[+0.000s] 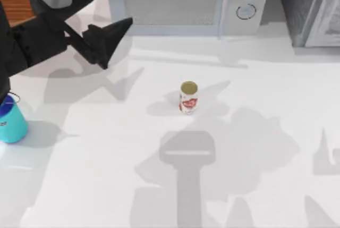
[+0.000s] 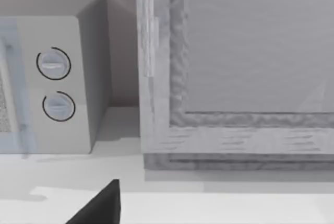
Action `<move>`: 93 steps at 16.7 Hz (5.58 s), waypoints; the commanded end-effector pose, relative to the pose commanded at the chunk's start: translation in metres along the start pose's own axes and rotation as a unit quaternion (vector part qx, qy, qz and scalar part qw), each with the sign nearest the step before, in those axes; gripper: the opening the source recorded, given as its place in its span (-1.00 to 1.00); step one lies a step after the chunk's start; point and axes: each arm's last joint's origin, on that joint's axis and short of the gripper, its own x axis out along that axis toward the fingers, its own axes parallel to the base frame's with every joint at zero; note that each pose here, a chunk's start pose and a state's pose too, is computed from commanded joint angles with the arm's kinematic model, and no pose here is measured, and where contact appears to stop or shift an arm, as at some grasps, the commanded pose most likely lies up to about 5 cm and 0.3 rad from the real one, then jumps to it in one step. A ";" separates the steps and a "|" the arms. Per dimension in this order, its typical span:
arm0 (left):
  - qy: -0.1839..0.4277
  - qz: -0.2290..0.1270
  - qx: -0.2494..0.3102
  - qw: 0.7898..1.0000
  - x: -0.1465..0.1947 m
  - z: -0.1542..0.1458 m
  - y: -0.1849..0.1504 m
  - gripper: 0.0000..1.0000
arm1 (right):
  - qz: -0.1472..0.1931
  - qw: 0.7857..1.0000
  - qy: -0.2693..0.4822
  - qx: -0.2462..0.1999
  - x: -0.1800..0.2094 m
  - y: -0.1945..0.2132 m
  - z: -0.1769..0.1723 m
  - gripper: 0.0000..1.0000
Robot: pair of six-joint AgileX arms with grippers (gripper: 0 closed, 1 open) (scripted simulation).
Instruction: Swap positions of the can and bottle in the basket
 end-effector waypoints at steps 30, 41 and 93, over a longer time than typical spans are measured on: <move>-0.009 0.430 -0.004 0.903 -0.183 -0.076 -0.112 1.00 | 0.000 1.000 0.000 0.000 0.000 0.000 0.000 1.00; 0.034 0.420 -0.019 0.907 -0.158 -0.092 -0.072 1.00 | 0.000 1.000 0.000 0.000 0.000 0.000 0.000 1.00; 0.089 0.411 -0.046 0.906 -0.110 -0.154 -0.005 -1.00 | 0.000 1.000 0.000 0.000 0.000 0.000 0.000 1.00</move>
